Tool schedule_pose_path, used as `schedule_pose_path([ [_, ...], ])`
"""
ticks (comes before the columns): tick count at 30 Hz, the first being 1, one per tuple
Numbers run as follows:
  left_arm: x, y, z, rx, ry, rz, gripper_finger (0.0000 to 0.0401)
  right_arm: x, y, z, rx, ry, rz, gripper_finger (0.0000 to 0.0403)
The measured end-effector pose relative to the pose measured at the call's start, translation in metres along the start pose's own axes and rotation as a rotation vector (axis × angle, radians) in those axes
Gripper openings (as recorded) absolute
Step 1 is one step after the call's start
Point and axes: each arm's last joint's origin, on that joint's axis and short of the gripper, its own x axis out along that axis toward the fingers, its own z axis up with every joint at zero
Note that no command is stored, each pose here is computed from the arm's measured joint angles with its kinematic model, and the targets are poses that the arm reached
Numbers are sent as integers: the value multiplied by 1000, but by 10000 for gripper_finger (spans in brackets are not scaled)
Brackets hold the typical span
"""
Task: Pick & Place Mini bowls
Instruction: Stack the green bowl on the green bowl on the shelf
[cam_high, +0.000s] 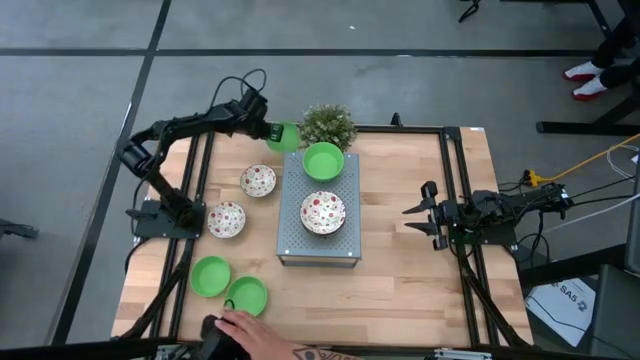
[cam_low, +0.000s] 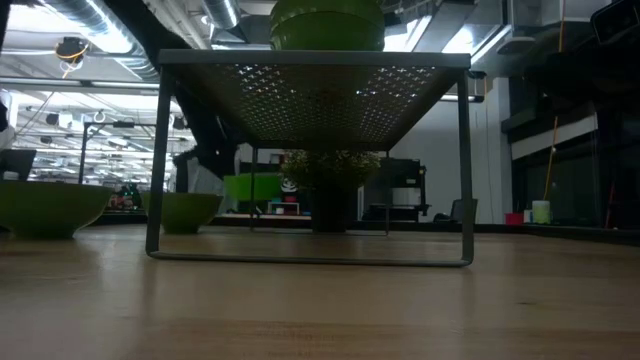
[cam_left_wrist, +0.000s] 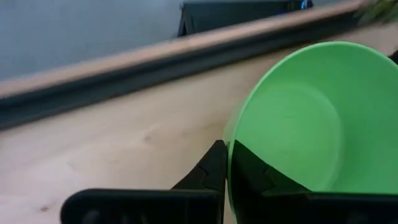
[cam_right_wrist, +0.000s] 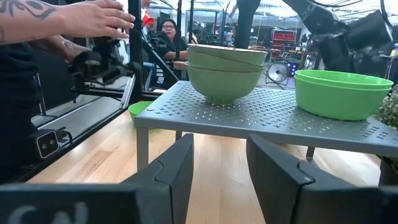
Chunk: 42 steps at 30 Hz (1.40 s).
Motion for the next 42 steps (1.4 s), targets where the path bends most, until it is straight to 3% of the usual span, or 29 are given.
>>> schedule_pose_path([
  [14, -87, -6, 17, -39, -391, 18, 4, 0, 0, 0, 0, 0, 0, 147],
  [25, -136, -20, 29, -44, -724, -111, 4, 0, 0, 0, 0, 0, 0, 147],
  [32, -144, -35, 32, 4, -802, -238, 3, 0, 0, 0, 0, 0, 0, 147],
  [42, -173, -63, 50, 172, -755, -205, 3, 0, 0, 0, 0, 0, 0, 147],
])
